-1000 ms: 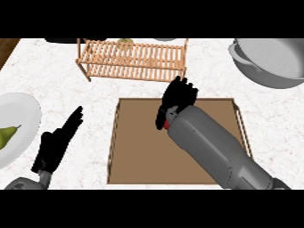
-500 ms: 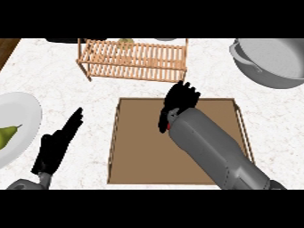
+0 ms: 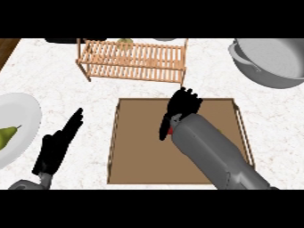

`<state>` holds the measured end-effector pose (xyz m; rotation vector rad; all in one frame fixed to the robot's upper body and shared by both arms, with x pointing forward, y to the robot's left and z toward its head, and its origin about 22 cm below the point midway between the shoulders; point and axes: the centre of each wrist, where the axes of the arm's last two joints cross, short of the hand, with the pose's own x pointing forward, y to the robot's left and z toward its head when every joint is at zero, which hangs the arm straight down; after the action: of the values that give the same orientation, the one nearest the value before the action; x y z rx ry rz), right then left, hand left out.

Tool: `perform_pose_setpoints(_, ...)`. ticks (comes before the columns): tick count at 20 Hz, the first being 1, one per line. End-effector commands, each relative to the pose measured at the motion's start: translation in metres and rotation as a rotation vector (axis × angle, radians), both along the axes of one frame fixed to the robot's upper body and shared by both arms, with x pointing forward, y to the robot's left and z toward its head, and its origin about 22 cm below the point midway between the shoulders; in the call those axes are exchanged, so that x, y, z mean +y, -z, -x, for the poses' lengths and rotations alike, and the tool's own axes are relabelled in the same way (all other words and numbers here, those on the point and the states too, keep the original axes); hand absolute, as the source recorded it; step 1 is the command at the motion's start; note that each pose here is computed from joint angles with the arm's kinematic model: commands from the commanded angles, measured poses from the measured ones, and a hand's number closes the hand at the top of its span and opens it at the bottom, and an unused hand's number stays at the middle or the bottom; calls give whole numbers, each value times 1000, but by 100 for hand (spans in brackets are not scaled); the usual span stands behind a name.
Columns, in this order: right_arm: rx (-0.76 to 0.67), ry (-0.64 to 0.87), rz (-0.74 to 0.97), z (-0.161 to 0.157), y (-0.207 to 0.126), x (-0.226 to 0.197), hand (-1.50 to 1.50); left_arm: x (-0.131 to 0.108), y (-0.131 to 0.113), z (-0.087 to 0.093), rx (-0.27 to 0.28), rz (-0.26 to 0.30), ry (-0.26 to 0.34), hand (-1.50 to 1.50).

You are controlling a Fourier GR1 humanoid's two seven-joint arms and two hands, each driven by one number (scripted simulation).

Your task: Pick the tomato from the tray and place it in the tiered shelf

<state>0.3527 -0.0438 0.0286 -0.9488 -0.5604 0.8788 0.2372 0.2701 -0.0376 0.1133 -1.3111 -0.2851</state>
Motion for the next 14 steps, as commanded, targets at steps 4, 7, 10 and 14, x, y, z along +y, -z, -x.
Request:
perform_pose_setpoints(4, 60, 173, 74, 0, 7, 3, -150, 2, -3, -15, 9, -2, -6, 0)
perform_pose_setpoints(7, 60, 114, 80, 3, 21, -2, 150, 0, -5, -4, 6, -2, 4, 0)
perform_pose_setpoints(10, 32, 70, 39, -9, 1, 5, 150, 5, -8, 4, -3, -8, 28, 0)
perform_pose_setpoints(14, 10, 75, 83, -4, 29, -5, 150, -9, -16, -15, -15, 14, 33, 0)
